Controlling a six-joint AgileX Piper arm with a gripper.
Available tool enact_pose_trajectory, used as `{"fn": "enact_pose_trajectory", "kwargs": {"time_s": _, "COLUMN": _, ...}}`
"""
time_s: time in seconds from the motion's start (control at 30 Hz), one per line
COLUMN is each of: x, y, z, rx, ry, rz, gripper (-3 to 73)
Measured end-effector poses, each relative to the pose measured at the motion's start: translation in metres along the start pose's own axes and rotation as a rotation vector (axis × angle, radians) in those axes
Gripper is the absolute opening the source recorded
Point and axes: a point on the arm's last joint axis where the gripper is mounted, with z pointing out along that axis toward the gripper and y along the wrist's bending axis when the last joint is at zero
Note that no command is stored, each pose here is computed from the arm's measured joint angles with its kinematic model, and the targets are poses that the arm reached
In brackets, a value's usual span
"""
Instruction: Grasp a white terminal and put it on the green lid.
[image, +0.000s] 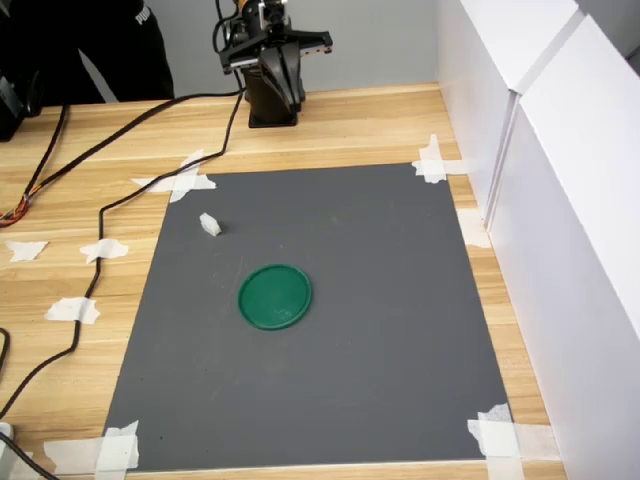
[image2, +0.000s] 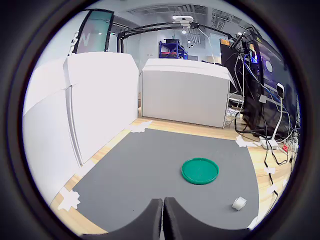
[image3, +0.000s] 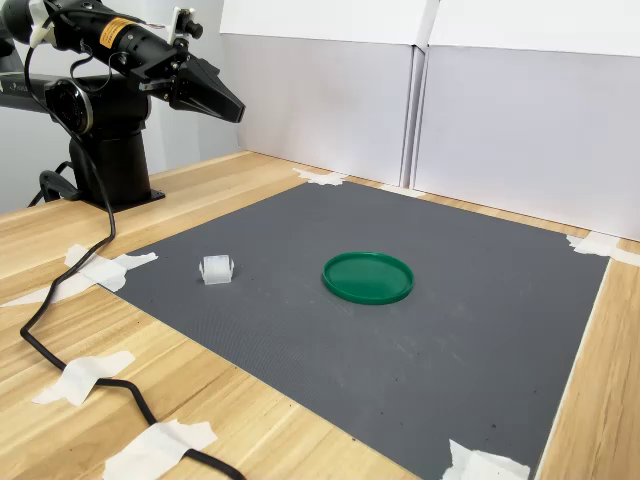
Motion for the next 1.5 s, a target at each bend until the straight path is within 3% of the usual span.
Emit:
{"fn": "enact_pose_trajectory", "kwargs": {"time_s": 0.5, "x": -0.03, "y": -0.006, "z": 0.009, "rx": 0.008, "ry": 0.094, "rz": -0.036, "gripper": -1.6}}
{"fn": "enact_pose_trajectory", "kwargs": {"time_s": 0.83, "x": -0.063, "y": -0.019, "z": 0.04, "rx": -0.018, "ry": 0.408, "rz": -0.164, "gripper": -1.6}}
{"fn": "enact_pose_trajectory", "kwargs": {"time_s": 1.17, "x": -0.096, "y": -0.025, "z": 0.069, "rx": -0.136, "ry": 0.768, "rz": -0.143, "gripper": -1.6}}
{"fn": "enact_pose_trajectory", "kwargs": {"time_s": 1.5, "x": -0.102, "y": -0.036, "z": 0.086, "rx": -0.149, "ry": 0.921, "rz": -0.231, "gripper": 0.9}}
